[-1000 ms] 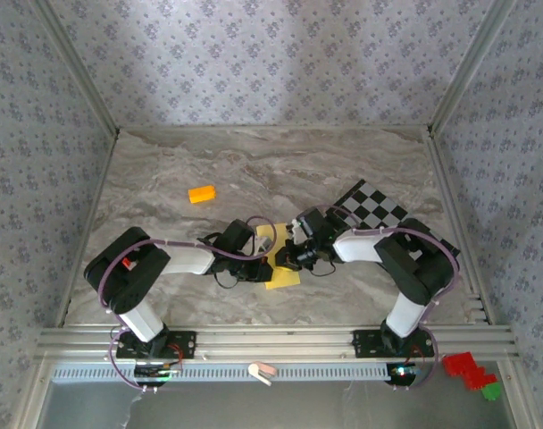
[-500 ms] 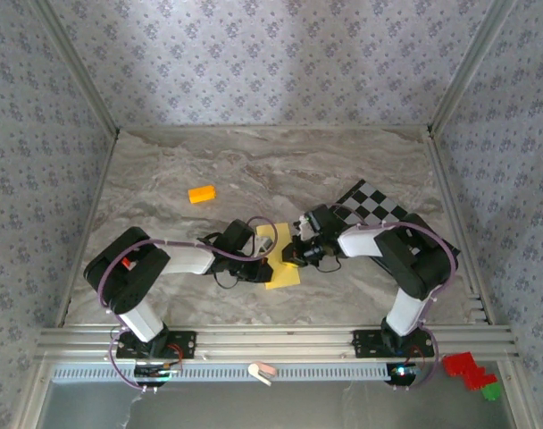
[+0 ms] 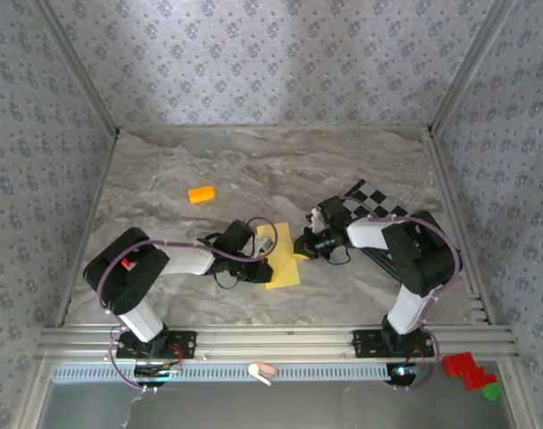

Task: Fold a paper plane with a square sheet of paper (pick it up from the middle)
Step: Fold the triangle a second time at the center of the table.

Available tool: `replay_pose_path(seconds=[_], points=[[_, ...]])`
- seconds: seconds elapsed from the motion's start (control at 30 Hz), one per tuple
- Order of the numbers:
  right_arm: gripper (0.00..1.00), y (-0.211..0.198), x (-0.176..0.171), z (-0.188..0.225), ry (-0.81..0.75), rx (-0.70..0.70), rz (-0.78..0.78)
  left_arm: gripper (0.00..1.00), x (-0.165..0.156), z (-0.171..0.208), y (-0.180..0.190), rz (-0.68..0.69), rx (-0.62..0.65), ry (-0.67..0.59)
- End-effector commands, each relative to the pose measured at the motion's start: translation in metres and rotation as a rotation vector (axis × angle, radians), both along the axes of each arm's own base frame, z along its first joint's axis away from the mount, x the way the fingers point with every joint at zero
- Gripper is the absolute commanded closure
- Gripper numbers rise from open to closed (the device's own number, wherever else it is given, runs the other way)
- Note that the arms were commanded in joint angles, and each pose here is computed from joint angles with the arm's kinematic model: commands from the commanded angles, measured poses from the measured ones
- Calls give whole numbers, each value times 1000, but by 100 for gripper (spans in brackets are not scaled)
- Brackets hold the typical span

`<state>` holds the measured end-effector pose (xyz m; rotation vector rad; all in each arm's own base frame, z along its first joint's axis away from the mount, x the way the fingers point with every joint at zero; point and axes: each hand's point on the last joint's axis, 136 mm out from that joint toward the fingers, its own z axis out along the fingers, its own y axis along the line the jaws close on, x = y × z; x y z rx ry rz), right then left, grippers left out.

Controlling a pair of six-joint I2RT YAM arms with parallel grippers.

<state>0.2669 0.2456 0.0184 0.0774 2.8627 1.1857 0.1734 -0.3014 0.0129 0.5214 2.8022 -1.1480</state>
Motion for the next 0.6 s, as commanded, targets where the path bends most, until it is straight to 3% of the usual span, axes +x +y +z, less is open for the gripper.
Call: replay_pose_path(seconds=[0.0,0.3,0.57], points=[[95,-27,11,-17,24,-129,-61,100,-49,-62,75,19,353,174],[94,-26,20,30,-115,-81,-45,100,-44,-55,67,22,329,157],[94,27,-12,28,-108,-20,57,100,-43,-55,65,22,325,156]])
